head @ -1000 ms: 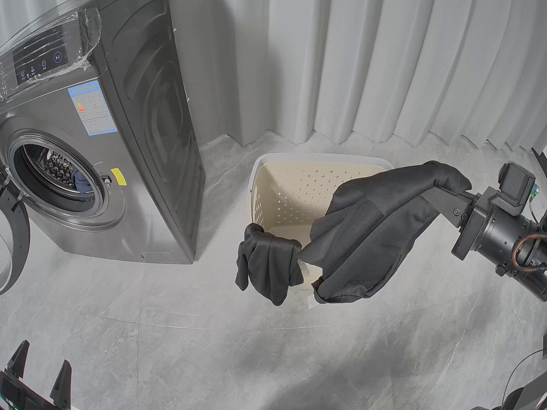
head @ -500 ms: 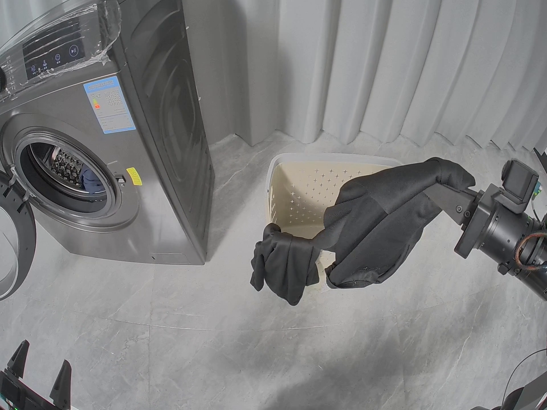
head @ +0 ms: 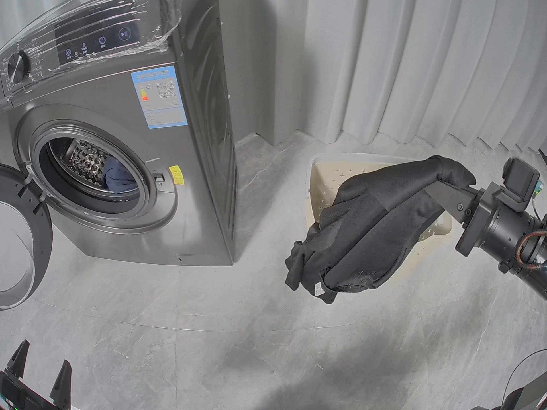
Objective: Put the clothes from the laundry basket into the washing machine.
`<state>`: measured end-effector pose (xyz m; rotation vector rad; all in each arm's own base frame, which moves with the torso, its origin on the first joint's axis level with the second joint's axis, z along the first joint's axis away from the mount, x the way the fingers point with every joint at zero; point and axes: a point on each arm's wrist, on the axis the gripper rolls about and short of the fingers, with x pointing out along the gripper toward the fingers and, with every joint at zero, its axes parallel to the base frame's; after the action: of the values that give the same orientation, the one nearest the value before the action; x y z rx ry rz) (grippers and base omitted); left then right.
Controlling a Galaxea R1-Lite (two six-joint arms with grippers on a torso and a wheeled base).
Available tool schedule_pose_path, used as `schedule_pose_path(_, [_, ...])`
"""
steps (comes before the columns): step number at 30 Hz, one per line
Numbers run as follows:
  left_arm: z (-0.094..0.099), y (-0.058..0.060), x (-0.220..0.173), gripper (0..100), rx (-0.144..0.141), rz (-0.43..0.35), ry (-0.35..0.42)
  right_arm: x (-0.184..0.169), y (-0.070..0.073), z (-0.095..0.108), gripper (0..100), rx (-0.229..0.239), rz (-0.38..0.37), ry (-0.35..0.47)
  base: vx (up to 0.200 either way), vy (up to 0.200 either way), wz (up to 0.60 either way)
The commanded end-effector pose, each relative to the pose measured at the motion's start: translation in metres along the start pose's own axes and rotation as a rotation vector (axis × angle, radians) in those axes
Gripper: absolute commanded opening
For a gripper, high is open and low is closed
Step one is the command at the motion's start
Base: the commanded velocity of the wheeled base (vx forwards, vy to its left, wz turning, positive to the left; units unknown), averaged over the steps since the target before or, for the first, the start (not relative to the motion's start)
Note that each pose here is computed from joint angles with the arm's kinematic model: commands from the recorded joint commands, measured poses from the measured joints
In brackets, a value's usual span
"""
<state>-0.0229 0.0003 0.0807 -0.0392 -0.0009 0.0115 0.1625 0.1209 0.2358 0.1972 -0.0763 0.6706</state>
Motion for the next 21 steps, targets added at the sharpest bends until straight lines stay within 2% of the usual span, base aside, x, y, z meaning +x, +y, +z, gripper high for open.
schedule_pose_path(1, [-0.0047, 0.0002, 0.0005, 100, -0.001, 0.001, 0.008, 0.0005, 0.0002, -0.0009, 0, 0.001, 0.004, 0.004, 0.000, 0.200, 0.00])
schedule_pose_path(21, [-0.0047, 0.0002, 0.0005, 100, -0.005, 0.001, 0.008, 0.0009, 0.0006, -0.0012, 0, 0.002, 0.012, 0.006, 0.000, 0.200, 0.00])
